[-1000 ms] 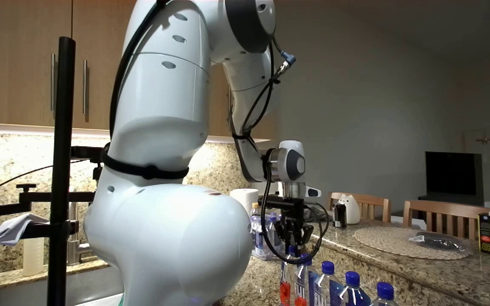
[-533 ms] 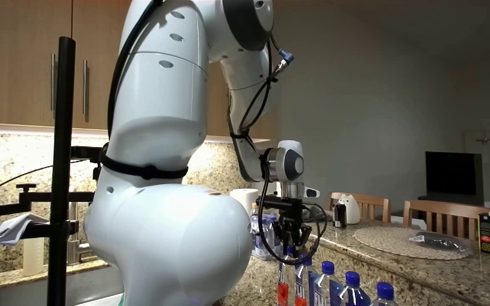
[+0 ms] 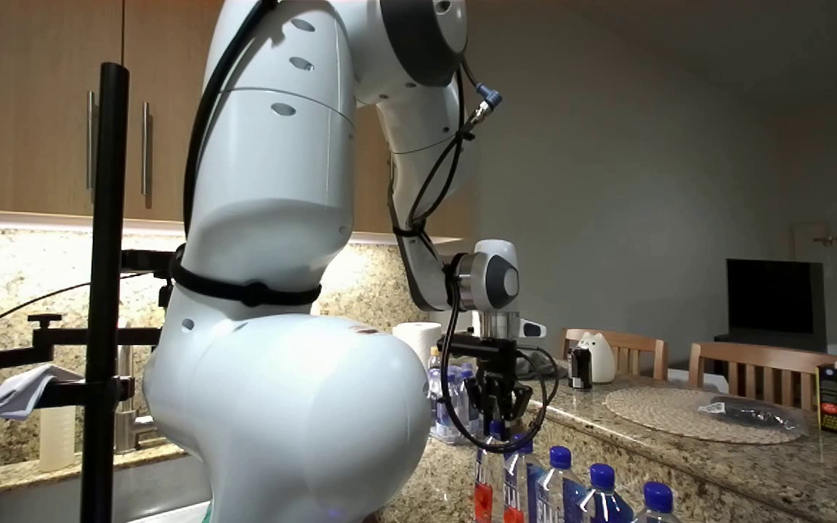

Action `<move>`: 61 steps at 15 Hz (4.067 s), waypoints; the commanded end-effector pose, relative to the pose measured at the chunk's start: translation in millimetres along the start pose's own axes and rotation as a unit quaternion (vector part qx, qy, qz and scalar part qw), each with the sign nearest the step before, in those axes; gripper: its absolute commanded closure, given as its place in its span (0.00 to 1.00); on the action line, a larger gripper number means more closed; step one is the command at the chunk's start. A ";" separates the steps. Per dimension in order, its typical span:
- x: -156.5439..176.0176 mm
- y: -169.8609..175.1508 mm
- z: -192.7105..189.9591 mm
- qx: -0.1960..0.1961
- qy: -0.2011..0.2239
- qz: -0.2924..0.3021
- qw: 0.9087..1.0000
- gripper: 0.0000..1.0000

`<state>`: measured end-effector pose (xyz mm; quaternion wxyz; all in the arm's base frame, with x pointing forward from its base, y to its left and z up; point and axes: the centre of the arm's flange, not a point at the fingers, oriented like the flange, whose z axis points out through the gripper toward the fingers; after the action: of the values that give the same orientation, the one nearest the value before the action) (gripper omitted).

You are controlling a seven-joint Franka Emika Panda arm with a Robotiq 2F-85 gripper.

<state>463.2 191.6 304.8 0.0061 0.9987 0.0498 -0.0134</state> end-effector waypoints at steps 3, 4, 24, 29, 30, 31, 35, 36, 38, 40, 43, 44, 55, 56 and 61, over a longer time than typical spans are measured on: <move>-8.0 9.7 -5.3 0.002 0.006 0.004 1.000 0.85; -7.2 9.6 -5.4 0.001 0.006 0.004 1.000 0.85; -4.7 12.4 -4.2 -0.001 0.006 0.004 1.000 0.85; -4.5 12.6 -3.2 0.000 0.005 0.005 1.000 0.85; -4.5 12.5 -2.9 0.000 0.005 0.005 1.000 0.85; -4.5 12.4 -2.8 0.001 0.005 0.005 1.000 0.85; -4.8 12.1 -2.6 0.001 0.005 0.005 1.000 0.60; -4.8 12.3 -2.6 0.001 0.005 0.005 1.000 0.57; -4.6 13.0 -2.7 0.002 0.005 0.006 1.000 0.56; -4.3 13.4 -3.1 0.002 0.006 0.006 1.000 0.58; -3.9 13.5 -4.2 0.001 0.007 0.006 1.000 0.61; -3.8 13.4 -4.7 0.001 0.008 0.006 1.000 0.59; 6.4 13.4 -36.5 -0.009 0.061 -0.003 0.998 0.38; 7.0 15.5 -44.7 -0.014 0.073 -0.004 0.997 0.38; 3.3 39.5 -83.6 -0.050 0.115 0.005 0.992 0.01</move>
<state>483.0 171.0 367.9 0.0267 0.9943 0.0650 0.0796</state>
